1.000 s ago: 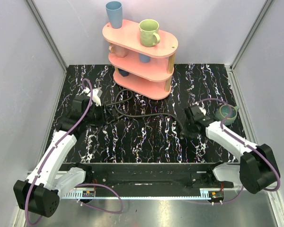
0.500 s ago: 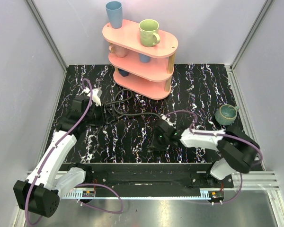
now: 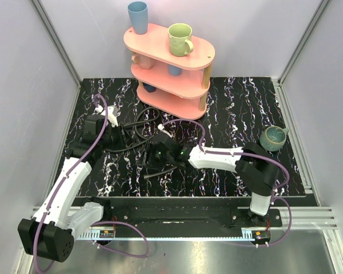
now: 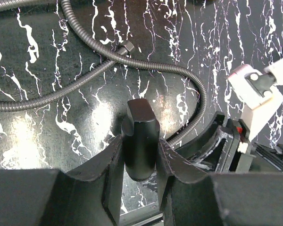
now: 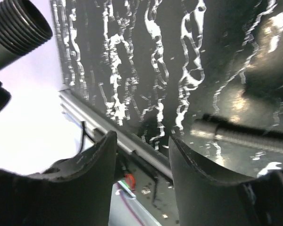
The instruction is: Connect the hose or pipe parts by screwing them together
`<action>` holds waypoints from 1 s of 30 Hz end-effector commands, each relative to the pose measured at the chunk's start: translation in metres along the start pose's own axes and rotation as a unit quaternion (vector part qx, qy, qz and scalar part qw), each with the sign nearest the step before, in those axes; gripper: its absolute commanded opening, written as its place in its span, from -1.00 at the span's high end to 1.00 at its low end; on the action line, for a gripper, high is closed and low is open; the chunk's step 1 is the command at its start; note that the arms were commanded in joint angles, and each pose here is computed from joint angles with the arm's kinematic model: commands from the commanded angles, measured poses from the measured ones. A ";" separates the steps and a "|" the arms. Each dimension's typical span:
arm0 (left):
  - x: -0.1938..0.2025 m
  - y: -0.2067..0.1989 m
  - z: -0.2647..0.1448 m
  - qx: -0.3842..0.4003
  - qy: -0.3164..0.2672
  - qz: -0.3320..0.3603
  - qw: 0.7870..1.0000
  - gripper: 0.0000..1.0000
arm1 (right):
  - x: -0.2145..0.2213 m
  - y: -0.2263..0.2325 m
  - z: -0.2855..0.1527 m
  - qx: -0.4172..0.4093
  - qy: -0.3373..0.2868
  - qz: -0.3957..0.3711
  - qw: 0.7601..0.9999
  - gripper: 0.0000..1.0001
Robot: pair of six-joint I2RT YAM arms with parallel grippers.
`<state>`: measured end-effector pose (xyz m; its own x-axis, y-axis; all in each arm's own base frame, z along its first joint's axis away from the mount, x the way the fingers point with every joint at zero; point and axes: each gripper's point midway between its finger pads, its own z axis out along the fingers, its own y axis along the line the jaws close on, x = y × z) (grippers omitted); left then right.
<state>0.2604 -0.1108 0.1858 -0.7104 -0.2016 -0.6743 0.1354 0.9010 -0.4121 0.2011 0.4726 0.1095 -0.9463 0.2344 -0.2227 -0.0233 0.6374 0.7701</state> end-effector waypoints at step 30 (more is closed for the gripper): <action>0.005 0.004 0.017 0.045 0.034 -0.068 0.996 1.00 | 0.042 -0.060 0.000 -0.259 0.107 -0.745 0.605 -0.15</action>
<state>0.2607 -0.1084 0.1559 -0.8042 -0.2763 -0.5263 0.0439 0.8553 -0.5162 0.1612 0.4323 0.0466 0.1376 -0.5150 -0.8461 -0.9734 -0.2282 -0.0194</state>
